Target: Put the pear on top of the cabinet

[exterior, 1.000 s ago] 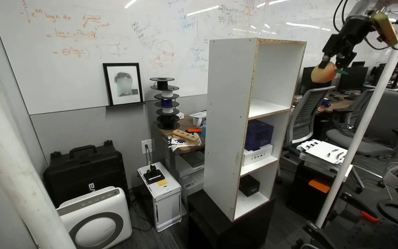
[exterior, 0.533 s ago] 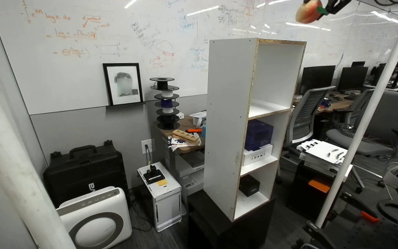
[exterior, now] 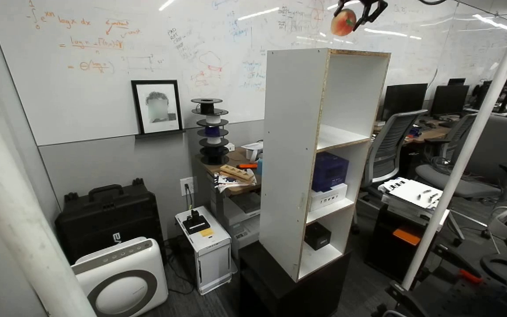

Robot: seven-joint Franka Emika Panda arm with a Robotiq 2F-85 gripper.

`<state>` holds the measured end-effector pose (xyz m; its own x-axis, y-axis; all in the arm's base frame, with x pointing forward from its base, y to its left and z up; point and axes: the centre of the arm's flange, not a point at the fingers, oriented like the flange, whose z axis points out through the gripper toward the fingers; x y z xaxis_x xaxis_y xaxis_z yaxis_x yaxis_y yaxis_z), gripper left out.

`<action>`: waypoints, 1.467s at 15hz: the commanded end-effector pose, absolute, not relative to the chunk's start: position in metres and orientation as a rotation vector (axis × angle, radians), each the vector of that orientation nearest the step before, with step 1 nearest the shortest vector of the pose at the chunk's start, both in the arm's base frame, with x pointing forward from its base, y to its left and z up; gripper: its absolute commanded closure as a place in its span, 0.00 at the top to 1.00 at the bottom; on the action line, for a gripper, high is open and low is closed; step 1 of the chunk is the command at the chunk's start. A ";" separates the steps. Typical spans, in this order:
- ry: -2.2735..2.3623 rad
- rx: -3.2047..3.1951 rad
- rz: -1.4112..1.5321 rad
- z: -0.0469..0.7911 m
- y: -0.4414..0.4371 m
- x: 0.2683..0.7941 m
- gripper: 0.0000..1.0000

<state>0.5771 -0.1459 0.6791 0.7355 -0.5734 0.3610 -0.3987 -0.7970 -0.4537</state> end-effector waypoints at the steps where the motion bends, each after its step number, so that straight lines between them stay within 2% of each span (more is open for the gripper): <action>1: 0.836 -2.724 -0.605 0.654 -0.140 0.624 0.53; 2: 0.847 -2.756 -0.575 0.643 -0.139 0.629 0.53; 3: 0.846 -2.765 -0.586 0.650 -0.136 0.629 0.86; 4: 0.858 -2.768 -0.577 0.651 -0.133 0.628 0.96; 5: 0.857 -2.779 -0.534 0.651 -0.132 0.625 1.00; 14: 0.796 -2.817 -0.251 0.669 -0.120 0.559 1.00; 22: 0.599 -2.960 -0.056 0.662 -0.117 0.450 1.00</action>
<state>0.5067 -0.1186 0.6774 0.8841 -0.4671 0.0106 -0.4594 -0.8733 -0.1621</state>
